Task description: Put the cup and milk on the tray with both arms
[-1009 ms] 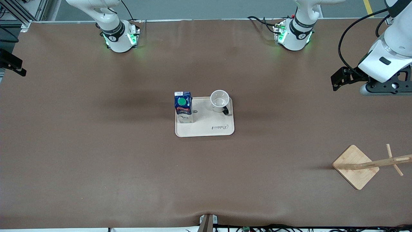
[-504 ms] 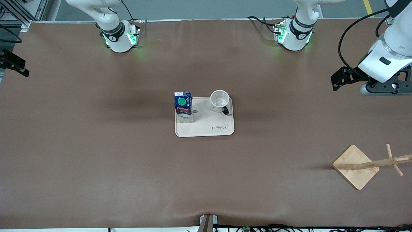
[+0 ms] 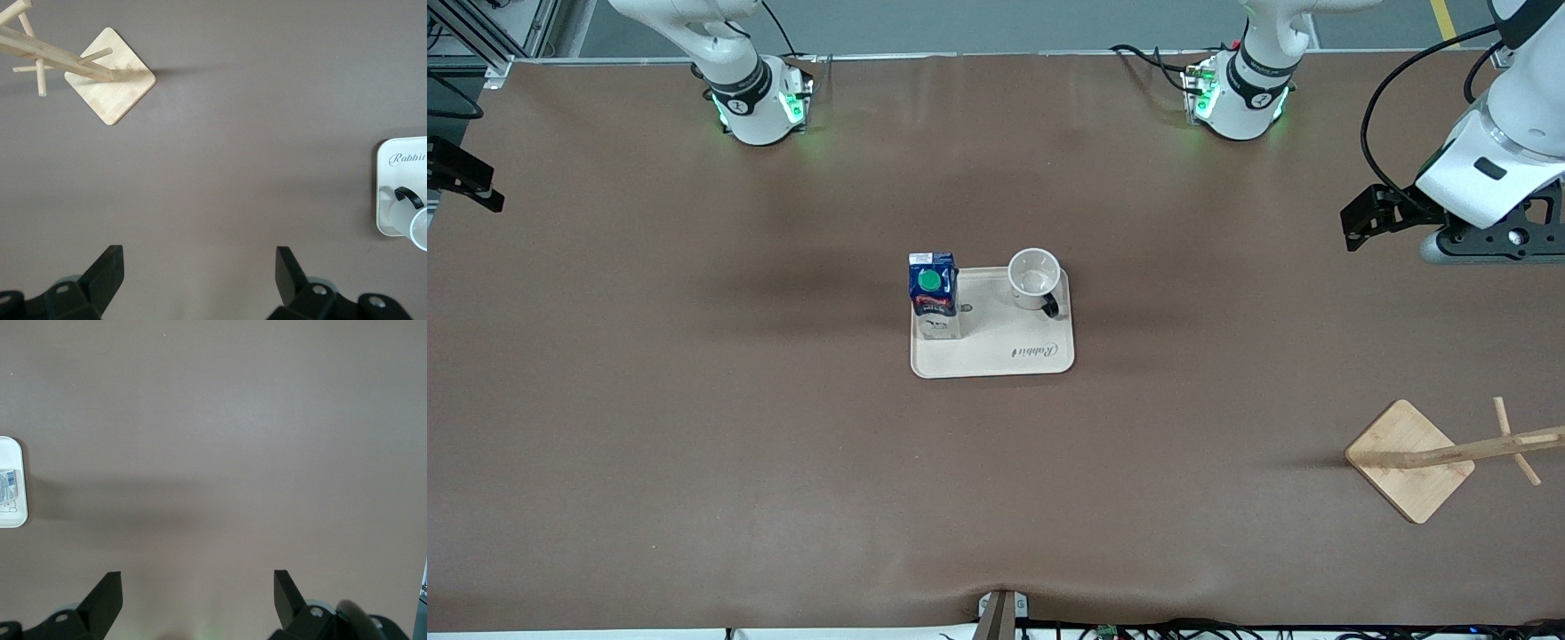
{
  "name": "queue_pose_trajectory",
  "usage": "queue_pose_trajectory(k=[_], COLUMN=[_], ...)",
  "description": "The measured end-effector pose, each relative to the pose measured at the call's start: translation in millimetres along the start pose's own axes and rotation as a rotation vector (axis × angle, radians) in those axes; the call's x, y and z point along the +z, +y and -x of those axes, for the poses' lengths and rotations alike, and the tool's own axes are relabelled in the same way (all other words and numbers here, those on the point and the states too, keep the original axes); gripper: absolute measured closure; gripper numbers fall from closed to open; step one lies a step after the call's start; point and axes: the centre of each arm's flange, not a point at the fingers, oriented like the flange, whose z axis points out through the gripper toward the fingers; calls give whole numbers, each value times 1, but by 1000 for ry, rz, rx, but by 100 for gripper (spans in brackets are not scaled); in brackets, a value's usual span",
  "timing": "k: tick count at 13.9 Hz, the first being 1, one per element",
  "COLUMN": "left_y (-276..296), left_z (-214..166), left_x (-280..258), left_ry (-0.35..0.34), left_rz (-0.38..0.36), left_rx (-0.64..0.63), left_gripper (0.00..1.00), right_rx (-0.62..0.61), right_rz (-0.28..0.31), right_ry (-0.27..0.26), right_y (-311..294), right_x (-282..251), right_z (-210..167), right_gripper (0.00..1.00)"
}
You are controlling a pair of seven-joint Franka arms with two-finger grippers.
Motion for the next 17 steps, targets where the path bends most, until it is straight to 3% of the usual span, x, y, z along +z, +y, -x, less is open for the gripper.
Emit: queue_pose_trajectory(k=[17], left_y=[2], left_z=[0], left_x=[0], left_ry=[0], left_rz=[0], left_rx=[3], left_gripper=[0], right_rx=[14], right_rz=[-2], right_ry=[12], right_y=[7], right_x=[-1], right_z=[0], right_gripper=[0])
